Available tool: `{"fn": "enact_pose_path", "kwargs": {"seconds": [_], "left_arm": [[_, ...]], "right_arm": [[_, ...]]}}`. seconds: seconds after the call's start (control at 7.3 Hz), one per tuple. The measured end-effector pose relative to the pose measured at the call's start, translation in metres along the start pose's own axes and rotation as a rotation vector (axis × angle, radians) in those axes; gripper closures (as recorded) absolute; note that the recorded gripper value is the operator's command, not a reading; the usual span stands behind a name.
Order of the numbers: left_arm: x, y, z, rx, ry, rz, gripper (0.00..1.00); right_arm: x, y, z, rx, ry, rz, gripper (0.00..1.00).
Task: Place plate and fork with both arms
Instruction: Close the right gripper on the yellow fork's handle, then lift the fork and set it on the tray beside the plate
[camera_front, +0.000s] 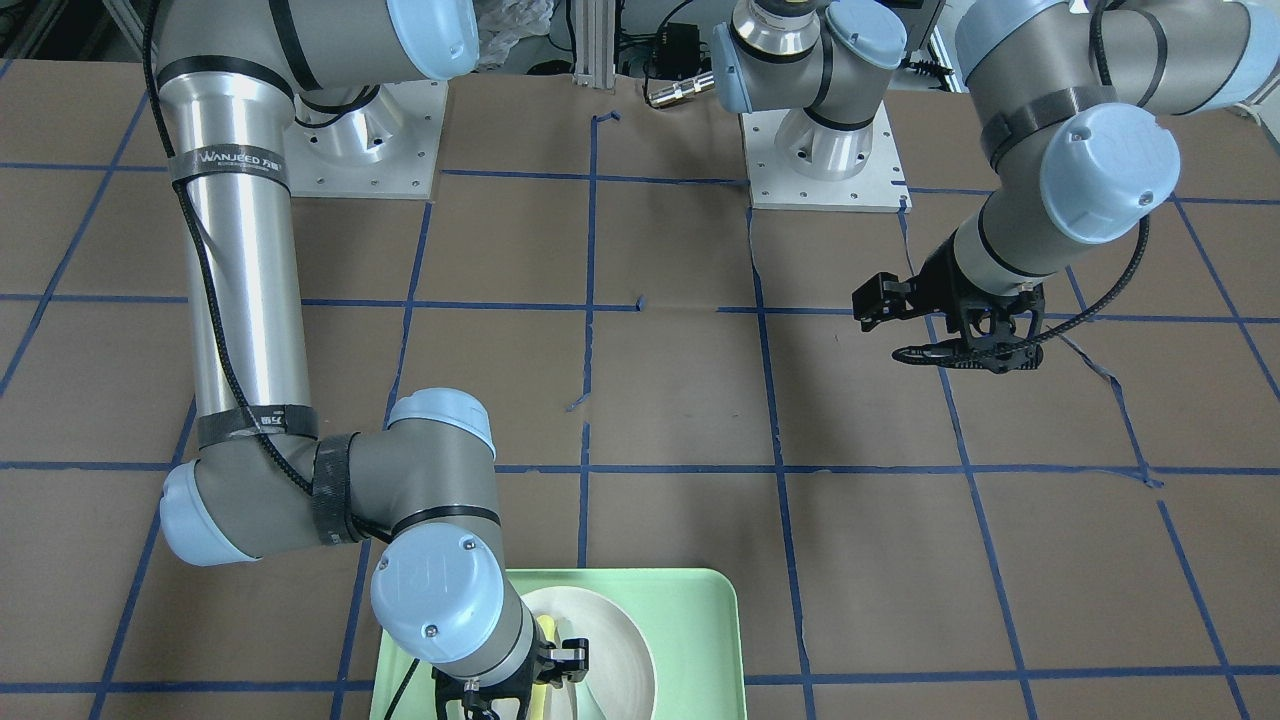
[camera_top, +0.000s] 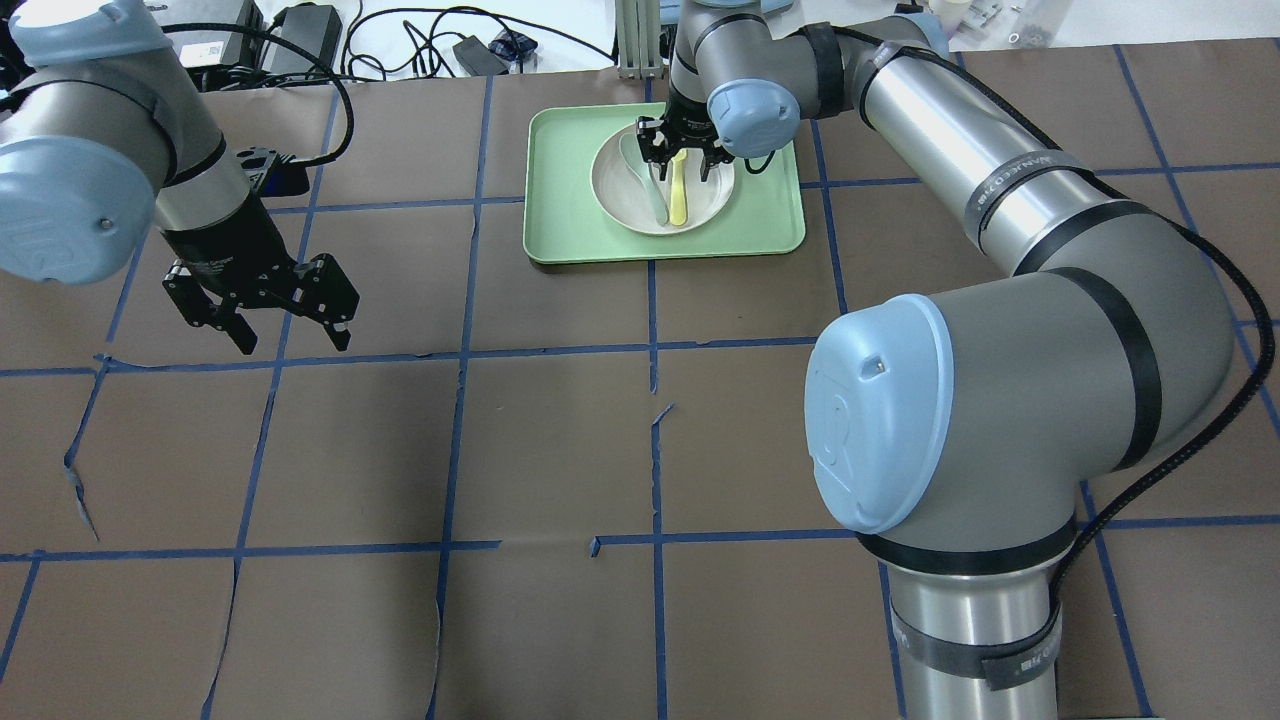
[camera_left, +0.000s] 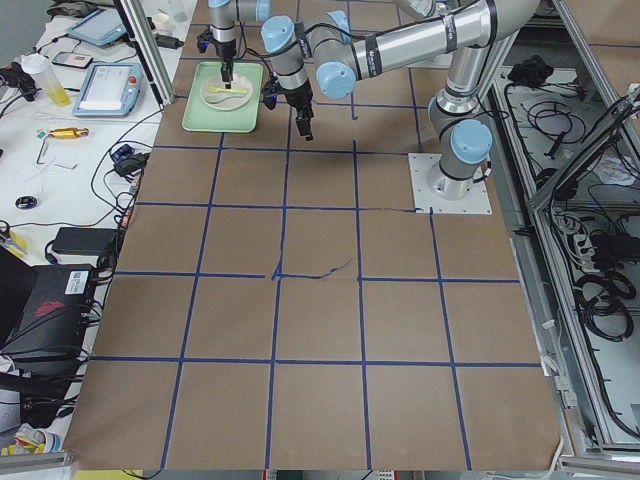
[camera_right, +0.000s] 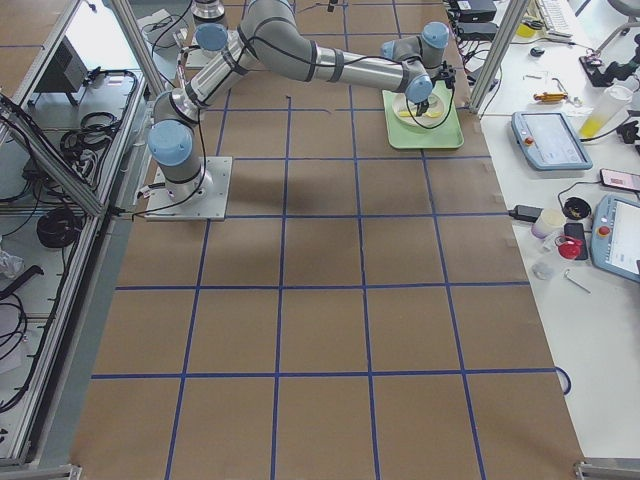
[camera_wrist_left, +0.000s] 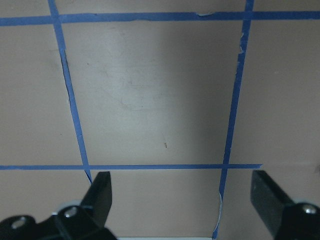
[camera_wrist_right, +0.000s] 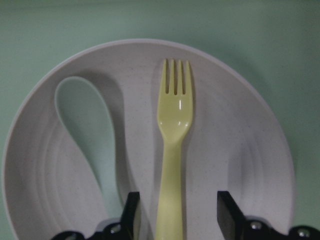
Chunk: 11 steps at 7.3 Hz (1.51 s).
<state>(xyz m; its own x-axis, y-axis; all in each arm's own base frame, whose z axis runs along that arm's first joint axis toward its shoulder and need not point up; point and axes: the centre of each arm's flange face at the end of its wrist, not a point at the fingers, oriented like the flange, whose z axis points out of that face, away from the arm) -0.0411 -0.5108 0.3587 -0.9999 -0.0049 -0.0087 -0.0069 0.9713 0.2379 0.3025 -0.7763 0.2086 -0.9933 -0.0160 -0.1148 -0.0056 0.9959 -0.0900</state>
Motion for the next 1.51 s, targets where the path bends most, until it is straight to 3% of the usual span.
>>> {"fn": "enact_pose_path", "kwargs": {"seconds": [0.55, 0.68, 0.82, 0.96, 1.1, 1.51], "left_arm": [[0.000, 0.001, 0.002, -0.001, 0.000, 0.001, 0.00], [0.000, 0.001, 0.002, 0.000, -0.001, 0.001, 0.00], [0.000, 0.001, 0.002, 0.000, -0.006, 0.003, 0.00], [-0.001, 0.002, 0.002, -0.001, -0.014, 0.005, 0.00], [-0.002, 0.002, 0.001, -0.002, -0.018, 0.008, 0.00], [-0.005, 0.002, 0.001, -0.004, -0.036, 0.011, 0.00]], "right_arm": [[0.002, 0.002, 0.015, -0.021, 0.006, 0.003, 0.43], [0.002, 0.003, 0.017, -0.025, 0.006, 0.006, 0.52], [0.002, 0.003, 0.018, -0.029, 0.006, 0.005, 0.79], [0.003, 0.003, 0.018, -0.033, 0.007, 0.001, 0.93], [0.003, 0.004, 0.018, -0.037, 0.009, 0.000, 1.00], [0.002, 0.005, 0.006, -0.039, 0.011, 0.003, 1.00]]}}
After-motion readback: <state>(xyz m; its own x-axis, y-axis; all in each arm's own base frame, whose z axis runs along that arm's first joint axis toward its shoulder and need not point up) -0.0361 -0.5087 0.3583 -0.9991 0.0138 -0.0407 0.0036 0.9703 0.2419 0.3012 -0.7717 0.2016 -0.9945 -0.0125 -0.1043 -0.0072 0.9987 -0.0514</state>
